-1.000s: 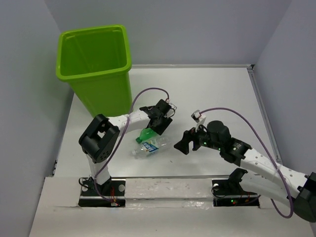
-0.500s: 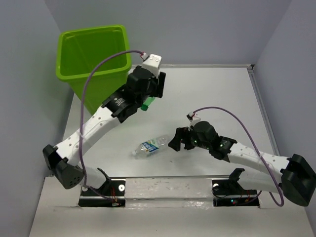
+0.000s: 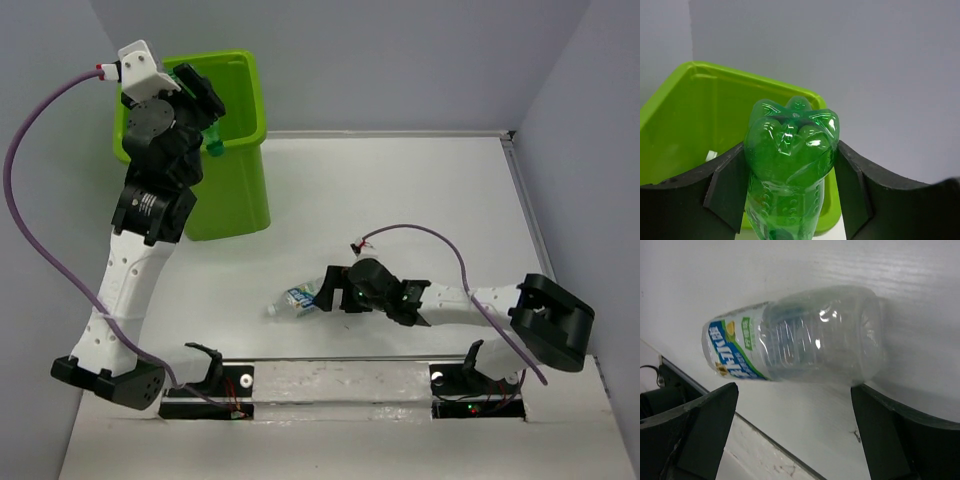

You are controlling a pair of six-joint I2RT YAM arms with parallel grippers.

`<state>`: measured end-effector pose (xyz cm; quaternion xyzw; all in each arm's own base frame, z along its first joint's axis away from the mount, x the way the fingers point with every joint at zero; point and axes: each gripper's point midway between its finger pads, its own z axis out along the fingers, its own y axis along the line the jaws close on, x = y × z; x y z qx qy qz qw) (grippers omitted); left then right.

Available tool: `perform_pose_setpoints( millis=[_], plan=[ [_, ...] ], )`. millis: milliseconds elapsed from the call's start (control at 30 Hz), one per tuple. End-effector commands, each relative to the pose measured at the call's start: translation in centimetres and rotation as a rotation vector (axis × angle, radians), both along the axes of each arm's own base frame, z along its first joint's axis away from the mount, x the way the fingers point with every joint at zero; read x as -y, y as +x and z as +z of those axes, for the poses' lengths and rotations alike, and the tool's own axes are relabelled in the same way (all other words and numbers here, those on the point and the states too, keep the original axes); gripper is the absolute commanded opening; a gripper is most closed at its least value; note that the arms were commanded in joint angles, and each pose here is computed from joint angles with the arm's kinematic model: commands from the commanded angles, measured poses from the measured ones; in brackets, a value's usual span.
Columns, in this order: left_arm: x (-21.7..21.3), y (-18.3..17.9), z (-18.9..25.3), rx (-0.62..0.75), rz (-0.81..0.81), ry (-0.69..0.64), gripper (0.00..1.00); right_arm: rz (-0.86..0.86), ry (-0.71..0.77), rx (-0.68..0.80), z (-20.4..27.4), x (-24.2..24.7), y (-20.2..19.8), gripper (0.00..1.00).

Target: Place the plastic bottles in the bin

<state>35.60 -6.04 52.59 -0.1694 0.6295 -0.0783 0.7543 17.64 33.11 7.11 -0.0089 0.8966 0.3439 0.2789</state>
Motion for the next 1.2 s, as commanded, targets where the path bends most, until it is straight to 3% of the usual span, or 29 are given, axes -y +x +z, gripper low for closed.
perform_pose_setpoints(
  millis=[0,233,367,533,600,633,767,933,1033,1067,1167],
  plan=[
    [-2.3,0.9,3.0,0.079,0.071,-0.076,0.35,-0.093,0.040,0.158,4.3,-2.8,4.5,1.00],
    [-6.4,3.9,2.8,0.092,0.213,-0.086,0.35,-0.151,-0.170,0.202,2.5,-2.6,9.3,1.00],
    [-7.9,4.9,3.4,0.118,0.276,-0.086,0.35,-0.062,-0.291,0.201,1.1,-3.3,9.6,1.00],
    [-9.1,6.0,4.2,0.143,0.362,-0.057,0.36,0.003,-0.339,0.201,1.2,-4.5,10.0,1.00],
    [-9.6,7.3,2.2,0.093,0.411,-0.029,0.43,0.038,-0.359,0.189,0.5,-4.6,9.7,1.00],
    [-9.5,7.7,1.4,0.079,0.411,-0.024,0.62,0.057,-0.350,0.182,0.6,-5.1,9.6,1.00],
    [-9.1,8.0,-0.7,0.047,0.380,-0.036,0.99,0.122,-0.375,0.151,-0.6,-5.9,9.2,1.00],
    [-8.4,5.8,0.9,0.078,0.313,-0.077,0.99,0.151,-0.376,0.116,-1.3,-7.0,8.6,0.98],
    [-7.3,3.3,2.5,0.121,0.214,-0.098,0.99,0.135,-0.370,0.120,-1.0,-7.1,8.9,0.89],
    [-6.5,1.8,3.4,0.142,0.153,-0.117,0.99,0.127,-0.371,0.125,-0.8,-7.0,9.0,0.78],
    [-4.7,-1.1,3.7,0.162,0.012,-0.143,0.99,0.111,-0.362,0.146,0.2,-6.9,9.3,0.62]
  ],
)
